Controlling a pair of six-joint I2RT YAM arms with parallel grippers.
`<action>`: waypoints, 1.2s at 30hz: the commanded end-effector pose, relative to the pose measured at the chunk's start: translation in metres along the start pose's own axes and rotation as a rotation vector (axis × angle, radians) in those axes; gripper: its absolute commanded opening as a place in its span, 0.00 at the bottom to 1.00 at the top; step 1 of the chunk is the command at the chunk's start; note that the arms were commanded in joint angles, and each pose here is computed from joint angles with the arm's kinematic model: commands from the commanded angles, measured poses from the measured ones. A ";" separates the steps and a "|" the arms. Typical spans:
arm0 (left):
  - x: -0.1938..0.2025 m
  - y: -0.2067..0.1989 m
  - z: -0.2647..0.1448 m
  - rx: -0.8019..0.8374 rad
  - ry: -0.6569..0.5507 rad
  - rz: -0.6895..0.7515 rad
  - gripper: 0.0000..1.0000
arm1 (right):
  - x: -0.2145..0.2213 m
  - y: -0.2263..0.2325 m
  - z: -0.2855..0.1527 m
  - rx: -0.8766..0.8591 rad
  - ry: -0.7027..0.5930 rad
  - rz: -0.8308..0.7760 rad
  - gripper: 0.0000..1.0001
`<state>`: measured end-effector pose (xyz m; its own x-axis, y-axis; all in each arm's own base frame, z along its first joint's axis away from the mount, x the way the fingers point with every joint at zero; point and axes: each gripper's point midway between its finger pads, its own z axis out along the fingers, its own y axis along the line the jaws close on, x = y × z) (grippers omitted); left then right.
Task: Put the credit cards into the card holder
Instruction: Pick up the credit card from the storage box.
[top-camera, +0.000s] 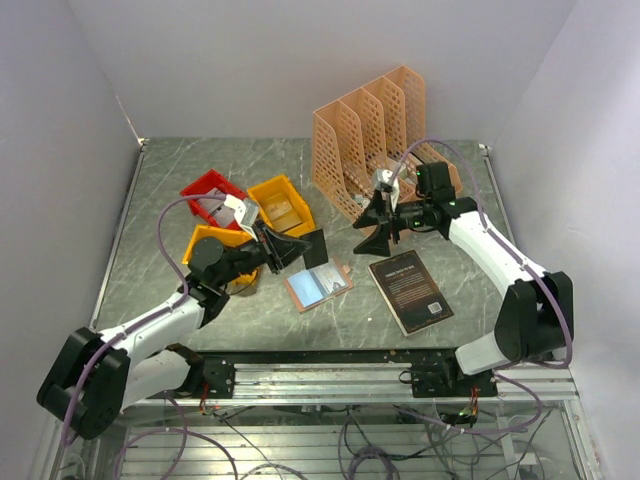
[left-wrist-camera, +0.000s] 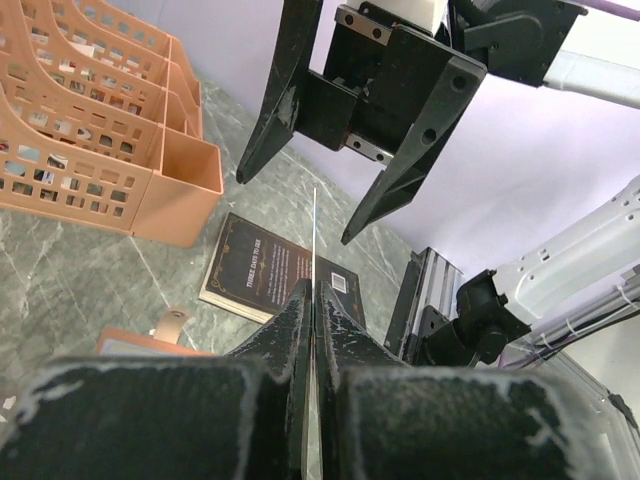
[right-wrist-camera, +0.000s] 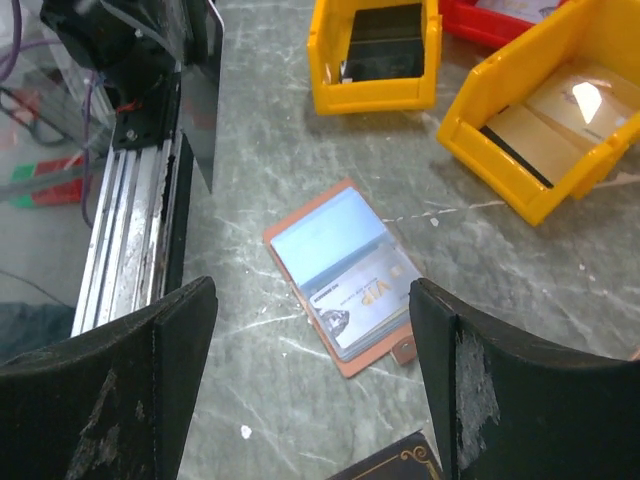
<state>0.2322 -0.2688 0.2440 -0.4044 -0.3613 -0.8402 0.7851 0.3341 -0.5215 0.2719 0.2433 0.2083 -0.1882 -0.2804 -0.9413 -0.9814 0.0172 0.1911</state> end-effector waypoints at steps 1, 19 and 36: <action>-0.020 -0.015 0.010 0.081 -0.062 0.095 0.07 | -0.017 0.009 -0.008 -0.006 -0.116 0.101 0.81; 0.015 -0.024 0.029 0.166 0.019 0.112 0.07 | -0.002 0.008 -0.013 -0.048 -0.145 0.201 0.95; 0.043 -0.026 0.045 0.189 0.115 0.094 0.07 | 0.001 0.026 0.019 -0.160 -0.100 0.265 0.55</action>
<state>0.2162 -0.3245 0.2115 -0.4342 -0.2125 -0.8754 0.8528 0.2161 -0.4754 0.2500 0.2507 0.2078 -0.4765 -0.1573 -0.8650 -0.8716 -0.0444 0.4882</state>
